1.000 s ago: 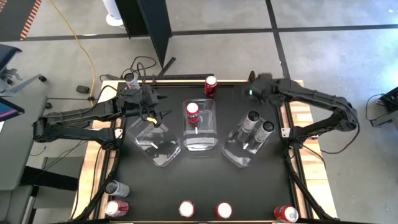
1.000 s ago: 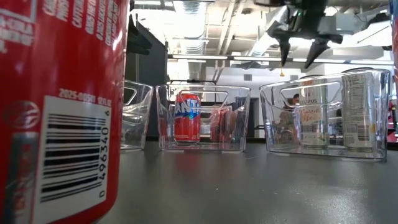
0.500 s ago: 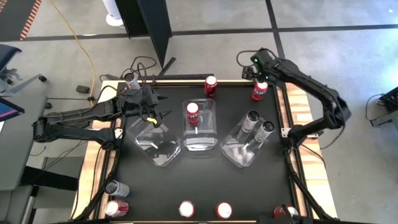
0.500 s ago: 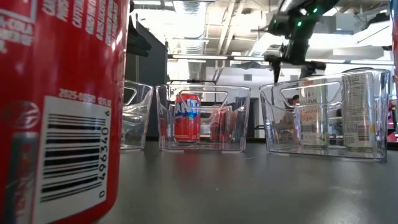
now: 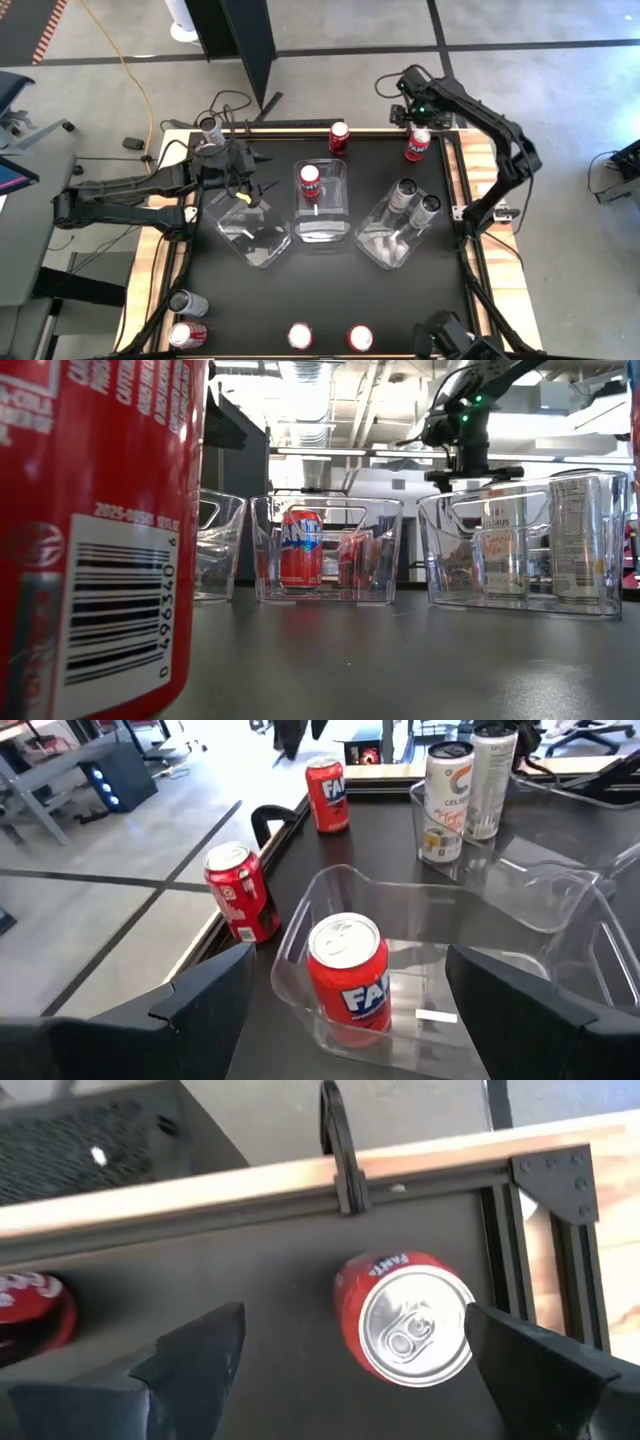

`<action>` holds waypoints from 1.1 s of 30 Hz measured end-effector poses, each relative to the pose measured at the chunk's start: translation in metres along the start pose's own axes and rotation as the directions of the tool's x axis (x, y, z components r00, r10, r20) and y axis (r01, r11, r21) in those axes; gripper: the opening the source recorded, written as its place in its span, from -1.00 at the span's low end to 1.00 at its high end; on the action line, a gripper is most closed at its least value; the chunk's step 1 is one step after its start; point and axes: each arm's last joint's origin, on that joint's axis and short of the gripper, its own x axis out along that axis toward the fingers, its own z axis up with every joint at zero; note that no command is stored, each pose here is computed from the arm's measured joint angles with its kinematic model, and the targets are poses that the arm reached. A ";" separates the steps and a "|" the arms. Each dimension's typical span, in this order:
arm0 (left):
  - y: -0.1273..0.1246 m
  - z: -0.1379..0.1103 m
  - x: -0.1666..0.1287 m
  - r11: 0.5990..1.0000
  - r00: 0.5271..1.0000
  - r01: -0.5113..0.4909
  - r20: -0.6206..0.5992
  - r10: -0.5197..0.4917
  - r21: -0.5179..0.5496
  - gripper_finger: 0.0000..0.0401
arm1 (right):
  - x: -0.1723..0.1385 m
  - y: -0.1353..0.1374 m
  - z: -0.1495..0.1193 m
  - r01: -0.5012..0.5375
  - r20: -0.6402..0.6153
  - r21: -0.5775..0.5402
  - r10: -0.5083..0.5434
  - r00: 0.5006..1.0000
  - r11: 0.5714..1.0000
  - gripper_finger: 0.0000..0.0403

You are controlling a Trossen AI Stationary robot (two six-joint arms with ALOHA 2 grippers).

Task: Sort soda cans
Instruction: Put the top right orange soda can into the center transparent bin

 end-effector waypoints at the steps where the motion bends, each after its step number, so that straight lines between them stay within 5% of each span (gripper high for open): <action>1: 0.000 0.000 0.000 1.000 1.000 0.000 0.000 0.000 0.003 0.60 | 0.003 0.001 0.000 0.013 -0.014 0.000 -0.013 1.000 1.000 0.97; 11: 0.000 -0.001 0.000 1.000 1.000 0.001 -0.005 -0.001 0.004 0.60 | 0.016 -0.006 -0.001 0.130 -0.072 0.054 -0.126 0.989 0.990 0.97; 33: -0.001 -0.002 0.000 1.000 1.000 0.018 -0.010 -0.017 0.007 0.60 | 0.043 -0.005 -0.011 0.139 -0.071 0.163 -0.128 0.989 0.977 0.97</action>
